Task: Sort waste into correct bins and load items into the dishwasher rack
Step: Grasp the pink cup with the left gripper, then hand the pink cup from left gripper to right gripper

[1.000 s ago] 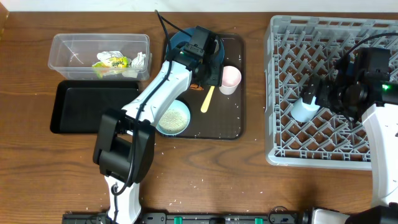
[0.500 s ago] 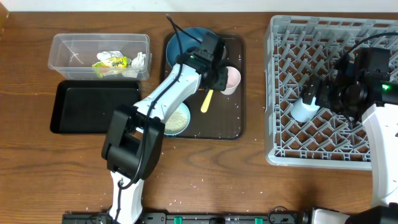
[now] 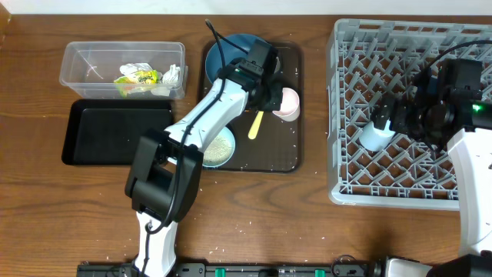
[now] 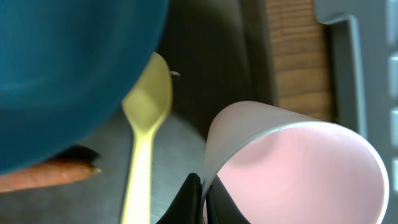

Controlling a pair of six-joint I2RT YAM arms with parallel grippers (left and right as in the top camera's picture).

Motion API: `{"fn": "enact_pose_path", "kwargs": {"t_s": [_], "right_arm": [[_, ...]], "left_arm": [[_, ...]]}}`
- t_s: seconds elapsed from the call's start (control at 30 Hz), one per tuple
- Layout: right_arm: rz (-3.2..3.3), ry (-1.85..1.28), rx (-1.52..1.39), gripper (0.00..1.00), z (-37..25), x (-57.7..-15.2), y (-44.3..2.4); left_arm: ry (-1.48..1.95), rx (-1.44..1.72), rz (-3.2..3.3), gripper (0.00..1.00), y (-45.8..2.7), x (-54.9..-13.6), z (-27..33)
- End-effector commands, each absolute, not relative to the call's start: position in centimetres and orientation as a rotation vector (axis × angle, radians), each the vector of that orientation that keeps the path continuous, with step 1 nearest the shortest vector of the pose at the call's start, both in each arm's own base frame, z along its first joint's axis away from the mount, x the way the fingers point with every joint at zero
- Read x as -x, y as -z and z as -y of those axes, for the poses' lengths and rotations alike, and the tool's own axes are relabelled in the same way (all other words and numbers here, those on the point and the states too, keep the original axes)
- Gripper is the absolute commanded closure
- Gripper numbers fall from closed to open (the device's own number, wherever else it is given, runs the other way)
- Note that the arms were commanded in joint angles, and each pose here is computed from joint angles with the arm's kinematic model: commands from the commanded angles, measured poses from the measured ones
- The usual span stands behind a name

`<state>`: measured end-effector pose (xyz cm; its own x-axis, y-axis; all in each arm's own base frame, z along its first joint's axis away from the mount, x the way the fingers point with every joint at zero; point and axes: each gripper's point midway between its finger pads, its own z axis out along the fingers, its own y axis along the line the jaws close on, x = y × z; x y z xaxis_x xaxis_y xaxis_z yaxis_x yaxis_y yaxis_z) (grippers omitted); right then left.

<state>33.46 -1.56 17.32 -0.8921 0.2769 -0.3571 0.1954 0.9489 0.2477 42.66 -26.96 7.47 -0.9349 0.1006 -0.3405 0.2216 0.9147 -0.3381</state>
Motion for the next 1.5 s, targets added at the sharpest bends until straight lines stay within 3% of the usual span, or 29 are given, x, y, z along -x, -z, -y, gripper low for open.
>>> {"fn": "enact_pose_path", "kwargs": {"t_s": [0.0,0.27,0.53,0.93,1.23,1.47], "right_arm": [[-2.664,-0.395,-0.247,0.01,-0.1,-34.0,-18.6],[-2.384,-0.846,0.144,0.01,-7.1,-36.2,-23.4],[-2.042,-1.048,0.502,0.01,-13.9,-37.3,-28.9],[-1.71,-1.172,0.836,0.01,-20.8,-35.1,-34.1],[-1.596,-1.203,0.955,0.01,-23.8,-33.4,-35.4],[-1.589,-1.226,0.981,0.1,-24.9,-33.0,-35.1]], "left_arm": [[0.785,-0.193,-2.687,0.94,-12.9,-42.8,27.2],[1.339,-0.15,-2.476,0.94,-23.7,-41.9,23.5],[1.763,-0.229,-2.278,0.94,-29.7,-39.8,20.9],[2.072,-0.383,-2.134,0.93,-33.1,-36.8,21.3],[2.078,-0.393,-2.137,0.94,-33.1,-36.6,21.7],[2.084,-0.406,-2.14,0.94,-33.1,-36.3,22.1]]}}
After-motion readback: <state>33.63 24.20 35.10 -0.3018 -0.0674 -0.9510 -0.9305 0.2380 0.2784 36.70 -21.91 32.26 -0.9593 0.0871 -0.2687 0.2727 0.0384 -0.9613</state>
